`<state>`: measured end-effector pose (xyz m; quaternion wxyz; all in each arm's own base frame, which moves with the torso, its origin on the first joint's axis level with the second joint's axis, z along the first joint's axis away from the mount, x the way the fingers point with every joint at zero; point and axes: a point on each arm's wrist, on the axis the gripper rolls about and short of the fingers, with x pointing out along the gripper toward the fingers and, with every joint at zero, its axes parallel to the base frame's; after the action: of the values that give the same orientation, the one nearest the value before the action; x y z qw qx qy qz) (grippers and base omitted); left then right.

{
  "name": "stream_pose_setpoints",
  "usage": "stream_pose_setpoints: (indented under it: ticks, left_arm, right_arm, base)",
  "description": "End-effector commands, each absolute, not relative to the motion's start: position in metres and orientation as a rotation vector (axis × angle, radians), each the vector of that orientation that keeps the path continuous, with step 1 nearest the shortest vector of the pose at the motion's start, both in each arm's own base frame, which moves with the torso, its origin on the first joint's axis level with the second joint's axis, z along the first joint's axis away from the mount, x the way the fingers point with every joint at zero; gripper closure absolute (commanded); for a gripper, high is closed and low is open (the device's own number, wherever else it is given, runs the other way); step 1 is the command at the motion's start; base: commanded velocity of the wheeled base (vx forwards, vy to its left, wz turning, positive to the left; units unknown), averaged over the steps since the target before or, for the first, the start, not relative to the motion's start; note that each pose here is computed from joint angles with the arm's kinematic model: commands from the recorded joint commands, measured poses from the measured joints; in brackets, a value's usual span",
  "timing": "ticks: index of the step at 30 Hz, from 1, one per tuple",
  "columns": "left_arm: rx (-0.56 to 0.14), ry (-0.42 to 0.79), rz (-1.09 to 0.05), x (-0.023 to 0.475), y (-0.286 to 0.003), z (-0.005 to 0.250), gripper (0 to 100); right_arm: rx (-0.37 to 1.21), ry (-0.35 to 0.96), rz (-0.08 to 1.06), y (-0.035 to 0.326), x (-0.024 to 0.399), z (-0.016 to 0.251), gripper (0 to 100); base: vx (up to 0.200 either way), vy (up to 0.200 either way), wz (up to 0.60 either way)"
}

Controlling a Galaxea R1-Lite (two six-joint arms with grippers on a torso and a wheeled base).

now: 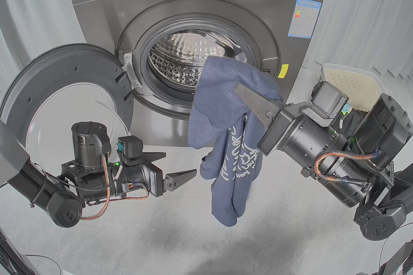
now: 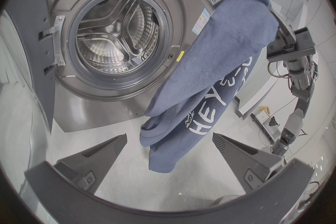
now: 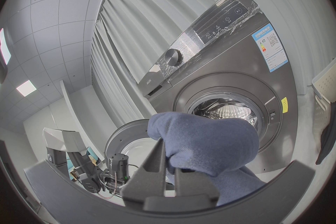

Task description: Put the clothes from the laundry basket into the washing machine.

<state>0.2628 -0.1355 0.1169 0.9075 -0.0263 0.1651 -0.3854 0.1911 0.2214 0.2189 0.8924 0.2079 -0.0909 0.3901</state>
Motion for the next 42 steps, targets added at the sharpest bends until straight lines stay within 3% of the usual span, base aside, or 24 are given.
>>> stream_pose_setpoints:
  ticks: [1,21,42]
  left_arm:
    - [-0.051,0.351,-0.79,0.276,-0.144,0.104,0]
    - [-0.066,0.2,-0.716,0.322,-0.167,0.106,0]
    - [-0.064,0.192,-0.746,0.325,-0.182,0.095,0]
  right_arm:
    - [0.43,-0.181,0.815,0.223,0.19,0.217,100]
    - [0.429,-0.176,0.825,0.225,0.187,0.216,100]
    - [0.427,-0.169,0.83,0.227,0.187,0.214,100]
  base:
    - [0.0,0.0,0.0]
    - [0.0,0.0,0.0]
    - [0.0,0.0,0.0]
